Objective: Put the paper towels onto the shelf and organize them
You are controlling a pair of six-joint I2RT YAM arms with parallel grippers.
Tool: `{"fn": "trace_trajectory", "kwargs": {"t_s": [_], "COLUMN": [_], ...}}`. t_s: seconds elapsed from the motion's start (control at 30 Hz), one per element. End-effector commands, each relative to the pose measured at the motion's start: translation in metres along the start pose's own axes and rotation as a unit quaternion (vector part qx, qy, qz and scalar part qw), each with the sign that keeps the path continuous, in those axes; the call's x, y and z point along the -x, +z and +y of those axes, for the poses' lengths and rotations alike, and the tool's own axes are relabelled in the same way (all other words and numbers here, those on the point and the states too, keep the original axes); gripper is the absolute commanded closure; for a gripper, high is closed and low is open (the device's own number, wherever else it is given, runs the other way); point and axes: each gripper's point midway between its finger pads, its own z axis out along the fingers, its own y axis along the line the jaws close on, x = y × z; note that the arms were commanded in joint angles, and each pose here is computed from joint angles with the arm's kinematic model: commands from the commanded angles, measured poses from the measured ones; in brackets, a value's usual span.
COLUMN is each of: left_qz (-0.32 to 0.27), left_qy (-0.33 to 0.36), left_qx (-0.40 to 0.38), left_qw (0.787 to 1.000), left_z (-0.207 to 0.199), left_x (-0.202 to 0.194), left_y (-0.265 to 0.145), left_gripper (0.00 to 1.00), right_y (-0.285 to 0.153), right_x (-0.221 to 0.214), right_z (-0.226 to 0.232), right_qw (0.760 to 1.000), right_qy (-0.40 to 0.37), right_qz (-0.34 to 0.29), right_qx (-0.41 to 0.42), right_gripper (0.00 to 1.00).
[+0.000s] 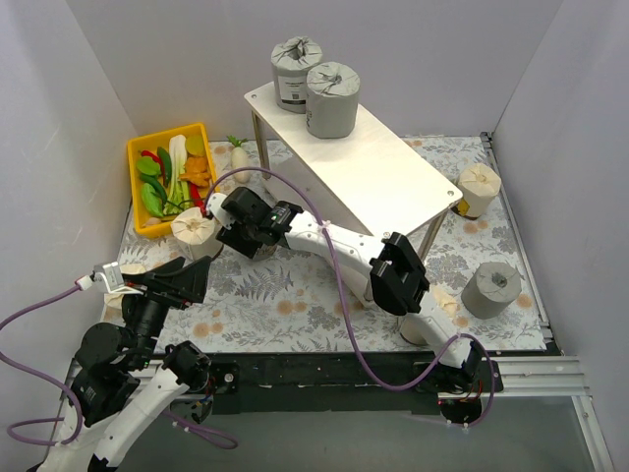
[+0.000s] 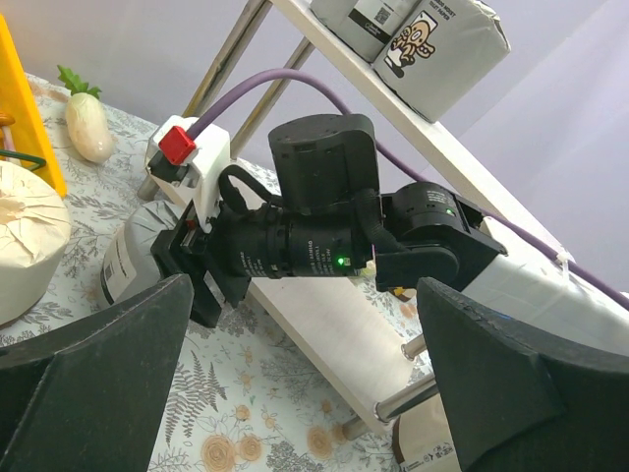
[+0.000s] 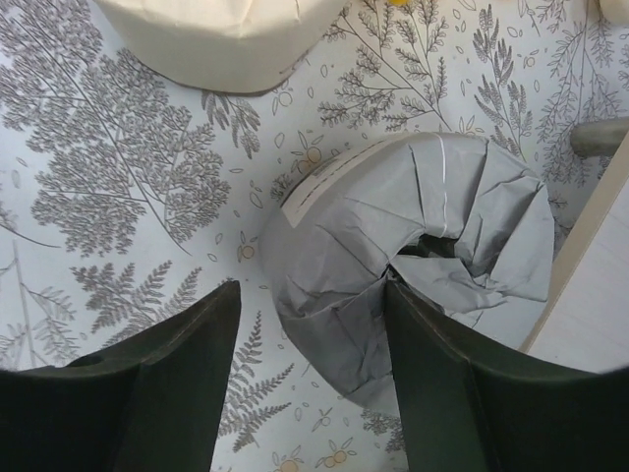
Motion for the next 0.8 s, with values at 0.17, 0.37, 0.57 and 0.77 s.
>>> {"fn": "trace_trajectory", "kwargs": {"t_s": [0.17, 0.37, 0.57, 0.77], "left_qz": [-0.038, -0.038, -0.038, -0.038], "left_qy": [-0.016, -0.017, -0.017, -0.017], "left_qx": [-0.019, -0.018, -0.018, -0.017], "left_qw": [0.999, 0.999, 0.999, 0.999], "left_z": [0.0009, 0.0010, 0.0011, 0.0013], "left_x": [0.0179, 0.0183, 0.0181, 0.0179], "left_y": [-0.0176, -0.0178, -0.0176, -0.0173], "left_gripper": [0.02, 0.02, 0.02, 0.02], "right_y": [0.0106, 0.0090, 0.0084, 0.0125], "right_x": [-0.0102, -0.0078, -0.0102, -0.0136], "right_z": [-0.0160, -0.0159, -0.0185, -0.0113], "right_qw": [0.999, 0.999, 0.999, 1.000], "right_qy": [-0.022, -0.026, -0.018, -0.012], "right_qz": [0.009, 0.003, 0.009, 0.013], "right_qx": [-0.034, -0.033, -0.042, -0.025], "right_gripper": [0.55, 0.47, 0.34, 0.38]}}
